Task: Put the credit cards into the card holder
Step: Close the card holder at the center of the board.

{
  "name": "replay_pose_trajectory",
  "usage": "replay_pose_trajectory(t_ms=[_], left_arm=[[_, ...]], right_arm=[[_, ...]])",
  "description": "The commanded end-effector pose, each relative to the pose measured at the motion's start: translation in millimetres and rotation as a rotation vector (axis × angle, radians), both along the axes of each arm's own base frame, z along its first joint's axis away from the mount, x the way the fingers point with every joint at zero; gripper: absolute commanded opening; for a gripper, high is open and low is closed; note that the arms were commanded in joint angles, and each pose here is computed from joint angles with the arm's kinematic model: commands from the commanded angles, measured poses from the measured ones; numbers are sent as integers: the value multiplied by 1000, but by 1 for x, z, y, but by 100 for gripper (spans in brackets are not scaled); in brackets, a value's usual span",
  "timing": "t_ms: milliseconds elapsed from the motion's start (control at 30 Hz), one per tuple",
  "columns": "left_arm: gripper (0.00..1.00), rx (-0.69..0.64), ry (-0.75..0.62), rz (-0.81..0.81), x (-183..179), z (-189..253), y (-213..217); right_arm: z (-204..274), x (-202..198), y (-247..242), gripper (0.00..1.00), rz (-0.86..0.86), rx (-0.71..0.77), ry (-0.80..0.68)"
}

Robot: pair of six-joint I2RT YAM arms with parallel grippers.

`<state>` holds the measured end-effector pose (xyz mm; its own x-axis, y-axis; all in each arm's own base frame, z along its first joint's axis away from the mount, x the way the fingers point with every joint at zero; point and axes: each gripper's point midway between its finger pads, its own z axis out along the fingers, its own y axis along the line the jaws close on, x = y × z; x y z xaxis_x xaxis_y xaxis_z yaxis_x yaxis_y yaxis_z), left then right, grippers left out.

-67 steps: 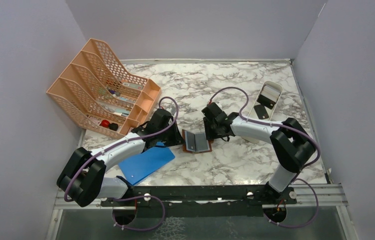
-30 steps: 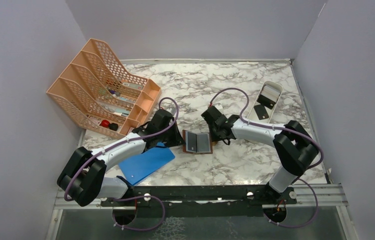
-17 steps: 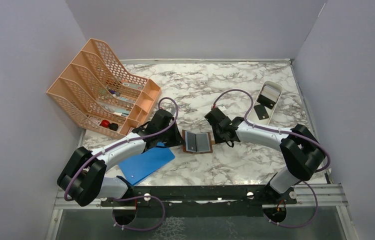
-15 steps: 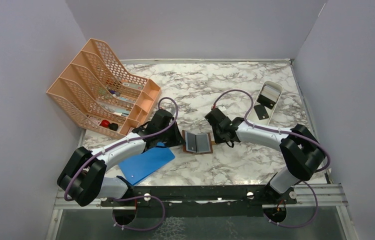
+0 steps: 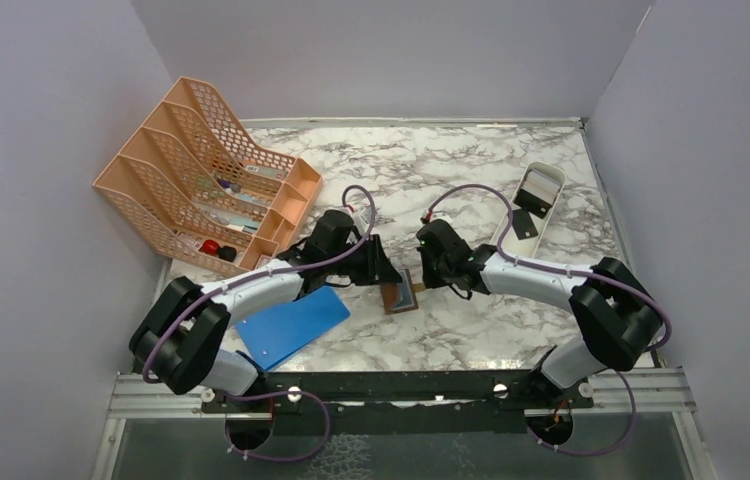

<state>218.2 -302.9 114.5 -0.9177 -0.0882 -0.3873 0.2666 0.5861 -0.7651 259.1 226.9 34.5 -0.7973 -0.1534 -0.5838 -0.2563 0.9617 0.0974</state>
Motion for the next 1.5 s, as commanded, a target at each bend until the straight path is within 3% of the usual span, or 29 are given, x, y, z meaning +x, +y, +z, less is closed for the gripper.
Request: replay_pose_trajectory(t_ms=[0, 200, 367, 567, 967, 1300, 1467], left_arm=[[29, -94, -38, -89, 2, 10, -21], [21, 42, -23, -26, 17, -22, -12], [27, 120, -54, 34, 27, -30, -1], [27, 210, -94, 95, 40, -30, 13], [36, 92, -104, 47, 29, -3, 2], [15, 286, -140, 188, 48, -19, 36], [10, 255, -125, 115, 49, -32, 19]], right_arm=[[5, 3, 22, 7, 34, 104, -18], [0, 2, 19, 7, 20, 106, -9], [2, 3, 17, 7, 21, 105, -14], [5, 4, 15, 8, 18, 107, -31], [3, 2, 12, 8, 14, 98, -25], [9, 3, 12, 8, 15, 108, -34], [12, 4, 15, 8, 26, 115, -40]])
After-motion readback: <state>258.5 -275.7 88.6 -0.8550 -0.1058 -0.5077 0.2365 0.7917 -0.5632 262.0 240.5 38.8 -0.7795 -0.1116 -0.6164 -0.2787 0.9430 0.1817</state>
